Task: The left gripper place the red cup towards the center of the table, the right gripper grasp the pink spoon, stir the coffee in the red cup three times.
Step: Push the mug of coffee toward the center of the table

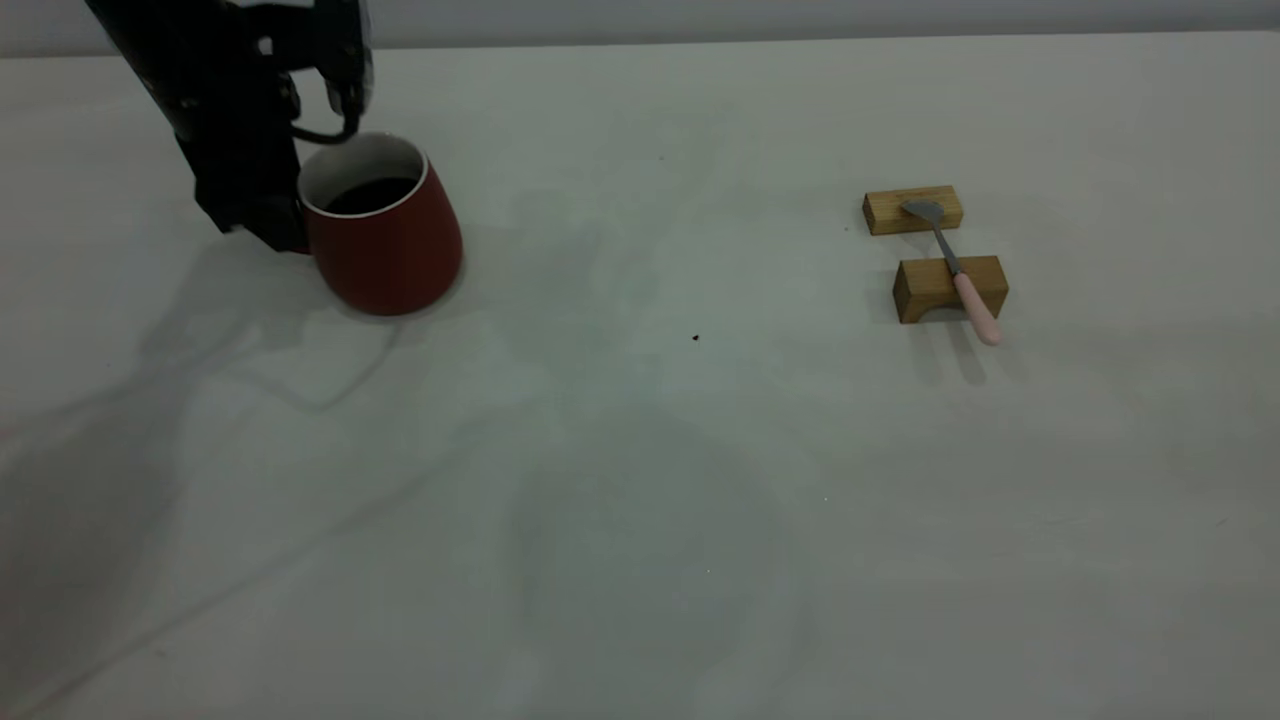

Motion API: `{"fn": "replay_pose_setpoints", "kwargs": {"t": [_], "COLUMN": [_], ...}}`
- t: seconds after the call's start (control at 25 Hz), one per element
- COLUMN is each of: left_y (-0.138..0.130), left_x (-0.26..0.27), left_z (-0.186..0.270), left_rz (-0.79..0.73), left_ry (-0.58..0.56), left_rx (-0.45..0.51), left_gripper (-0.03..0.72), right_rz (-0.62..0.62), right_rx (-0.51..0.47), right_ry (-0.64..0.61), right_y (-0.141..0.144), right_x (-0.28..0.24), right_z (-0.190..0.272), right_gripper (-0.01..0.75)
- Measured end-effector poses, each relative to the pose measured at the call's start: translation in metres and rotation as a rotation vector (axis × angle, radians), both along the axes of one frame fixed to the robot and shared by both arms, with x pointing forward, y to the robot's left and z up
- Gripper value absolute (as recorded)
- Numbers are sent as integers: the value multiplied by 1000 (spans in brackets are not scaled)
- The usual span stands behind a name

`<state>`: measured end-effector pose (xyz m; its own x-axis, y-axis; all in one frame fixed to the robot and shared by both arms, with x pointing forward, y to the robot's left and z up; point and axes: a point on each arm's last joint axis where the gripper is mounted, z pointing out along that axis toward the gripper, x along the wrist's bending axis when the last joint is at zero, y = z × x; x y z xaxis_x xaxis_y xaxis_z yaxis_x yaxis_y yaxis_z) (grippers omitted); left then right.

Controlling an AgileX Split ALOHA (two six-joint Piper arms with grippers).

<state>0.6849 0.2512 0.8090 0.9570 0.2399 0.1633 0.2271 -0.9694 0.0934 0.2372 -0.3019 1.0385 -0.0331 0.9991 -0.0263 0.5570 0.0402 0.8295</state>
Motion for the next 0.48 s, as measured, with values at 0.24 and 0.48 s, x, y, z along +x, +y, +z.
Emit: {"fn": "replay_pose_setpoints", "kwargs": {"t": [0.24, 0.48], "left_y": [-26, -55], "left_x": [-3, -7], "left_z": [0, 0], "left_rz": [57, 51], "left_ry": [10, 15], "left_rx": [-103, -154], "left_gripper": [502, 502], "right_rz": [0, 0], "right_rx": [0, 0], "right_ry": [0, 0], "right_y": [0, 0], "right_x": [0, 0], "right_z": [0, 0], "right_gripper": [237, 237]}}
